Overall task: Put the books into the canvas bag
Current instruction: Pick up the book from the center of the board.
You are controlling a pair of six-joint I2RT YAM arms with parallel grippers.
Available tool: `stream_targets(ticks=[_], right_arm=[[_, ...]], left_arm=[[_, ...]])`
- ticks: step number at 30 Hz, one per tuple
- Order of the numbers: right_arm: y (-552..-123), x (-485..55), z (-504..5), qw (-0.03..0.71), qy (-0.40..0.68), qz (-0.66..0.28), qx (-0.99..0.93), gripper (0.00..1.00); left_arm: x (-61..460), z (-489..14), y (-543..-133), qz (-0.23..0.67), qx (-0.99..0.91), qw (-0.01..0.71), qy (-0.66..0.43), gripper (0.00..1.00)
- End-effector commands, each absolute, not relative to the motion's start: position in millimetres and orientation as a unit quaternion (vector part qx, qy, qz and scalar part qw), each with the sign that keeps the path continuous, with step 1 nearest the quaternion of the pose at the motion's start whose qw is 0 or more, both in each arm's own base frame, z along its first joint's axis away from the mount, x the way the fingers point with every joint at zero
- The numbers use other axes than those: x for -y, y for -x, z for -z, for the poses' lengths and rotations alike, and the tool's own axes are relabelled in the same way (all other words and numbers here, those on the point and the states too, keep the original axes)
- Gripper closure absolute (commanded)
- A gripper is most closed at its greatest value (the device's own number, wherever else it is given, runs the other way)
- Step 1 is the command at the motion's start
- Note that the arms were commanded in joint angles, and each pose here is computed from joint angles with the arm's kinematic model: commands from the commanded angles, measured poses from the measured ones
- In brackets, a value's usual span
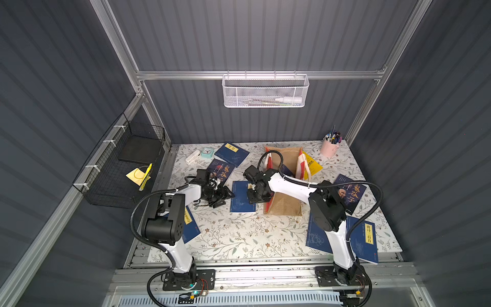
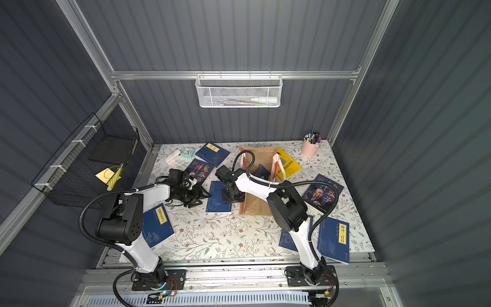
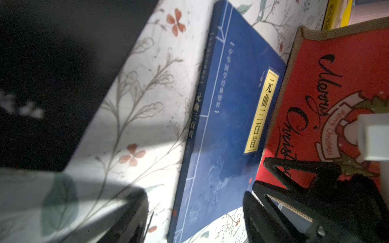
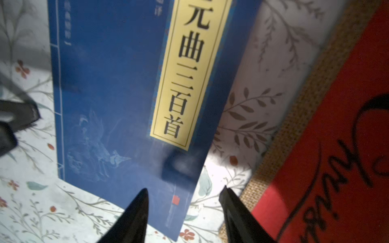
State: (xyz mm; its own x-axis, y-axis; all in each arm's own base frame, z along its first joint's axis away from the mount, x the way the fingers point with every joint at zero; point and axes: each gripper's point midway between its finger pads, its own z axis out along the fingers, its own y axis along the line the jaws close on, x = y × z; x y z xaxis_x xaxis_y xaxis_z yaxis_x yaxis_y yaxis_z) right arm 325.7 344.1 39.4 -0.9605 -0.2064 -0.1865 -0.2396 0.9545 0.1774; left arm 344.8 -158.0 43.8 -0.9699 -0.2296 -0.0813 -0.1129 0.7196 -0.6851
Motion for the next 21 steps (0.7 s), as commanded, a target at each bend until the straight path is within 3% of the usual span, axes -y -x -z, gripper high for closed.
stream_targets(ticks=[1, 9, 21], right_arm=[[-327, -337, -19, 0.061, 0.108, -0.098, -0.987, 0.56], [-328, -340, -8, 0.046, 0.115, -0.111, -0.986, 0.74], [-316, -338, 7, 0.013, 0.113, -0.126, -0.986, 0.72]], left_arm=[[158, -28, -347, 0.360, -0.924, 0.074, 0.105, 0.29], [163, -19, -347, 0.381, -0.916, 0.072, 0.108, 0.29], [189, -37, -337, 0.480, -0.873, 0.042, 0.079, 0.30]])
